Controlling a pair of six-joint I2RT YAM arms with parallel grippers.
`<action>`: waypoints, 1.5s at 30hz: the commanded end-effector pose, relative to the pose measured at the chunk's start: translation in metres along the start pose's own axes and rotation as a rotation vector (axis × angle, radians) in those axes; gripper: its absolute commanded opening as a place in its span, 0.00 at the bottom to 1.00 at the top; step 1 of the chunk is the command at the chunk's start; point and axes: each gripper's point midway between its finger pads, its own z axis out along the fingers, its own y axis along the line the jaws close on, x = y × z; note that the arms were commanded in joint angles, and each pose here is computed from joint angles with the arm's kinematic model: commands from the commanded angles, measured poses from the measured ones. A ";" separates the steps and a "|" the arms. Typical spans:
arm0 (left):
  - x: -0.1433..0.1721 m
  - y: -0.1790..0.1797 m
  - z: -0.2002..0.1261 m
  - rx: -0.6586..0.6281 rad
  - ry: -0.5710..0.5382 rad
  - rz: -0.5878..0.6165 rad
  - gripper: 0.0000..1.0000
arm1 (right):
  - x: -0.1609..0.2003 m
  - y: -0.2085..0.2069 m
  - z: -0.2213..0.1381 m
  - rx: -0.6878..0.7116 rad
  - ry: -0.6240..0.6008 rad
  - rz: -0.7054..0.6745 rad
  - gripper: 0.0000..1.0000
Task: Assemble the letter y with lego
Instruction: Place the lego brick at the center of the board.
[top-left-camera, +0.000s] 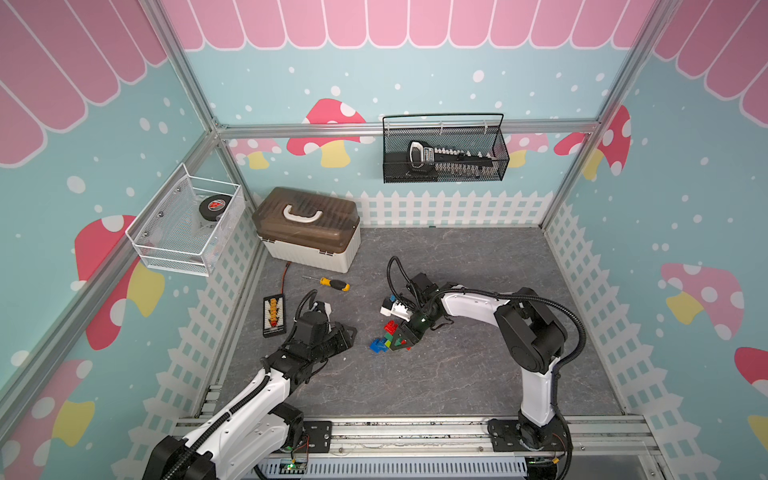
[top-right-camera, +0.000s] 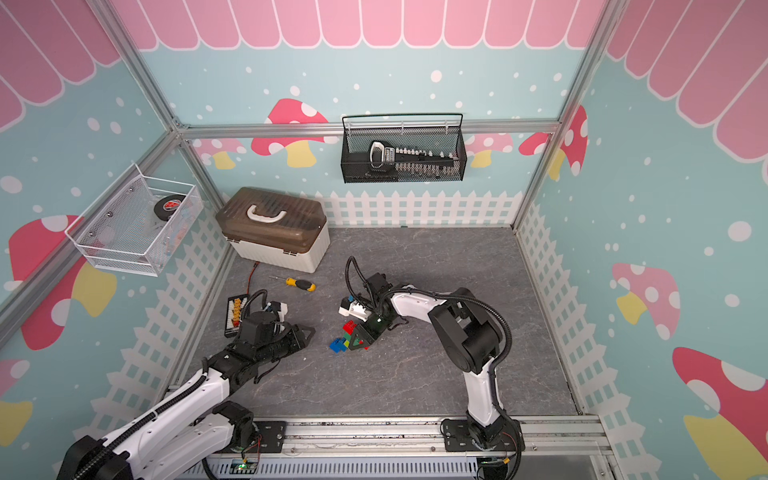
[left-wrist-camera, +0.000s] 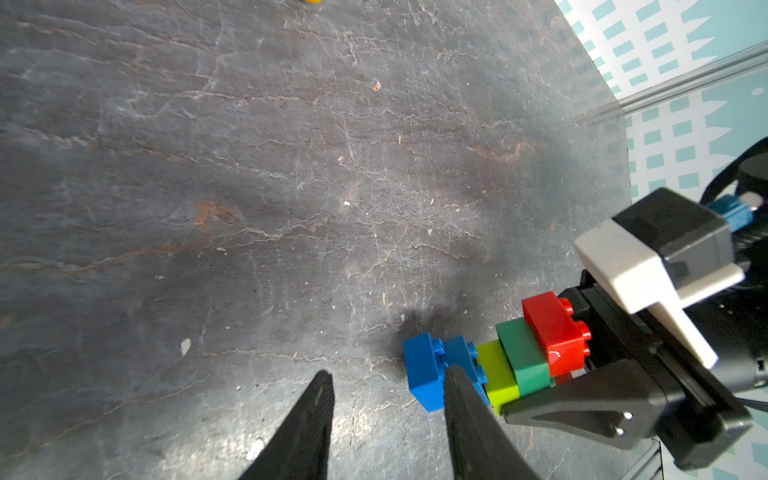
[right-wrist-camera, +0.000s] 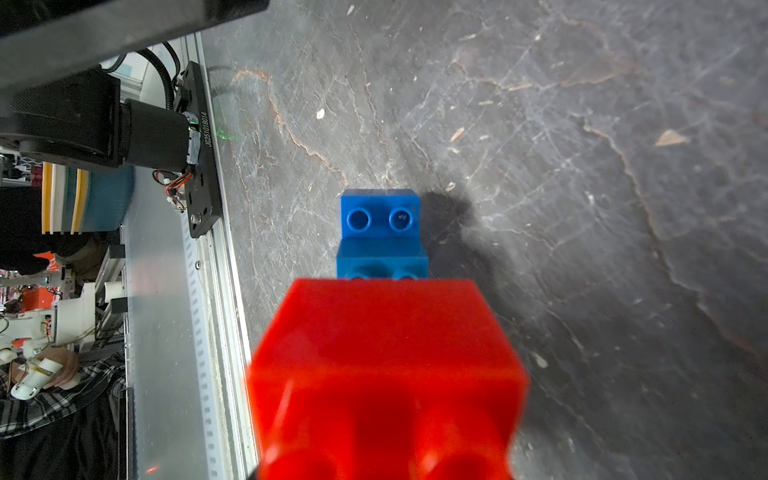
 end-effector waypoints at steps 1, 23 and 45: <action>-0.001 0.000 -0.001 -0.001 0.001 -0.004 0.45 | 0.005 -0.001 0.005 -0.038 0.001 0.015 0.27; 0.002 0.004 0.000 -0.013 0.006 -0.008 0.44 | -0.002 -0.020 -0.006 0.002 -0.037 0.047 0.47; 0.033 0.022 0.009 -0.058 0.103 -0.024 0.44 | 0.037 0.015 -0.040 0.345 -0.124 0.011 0.27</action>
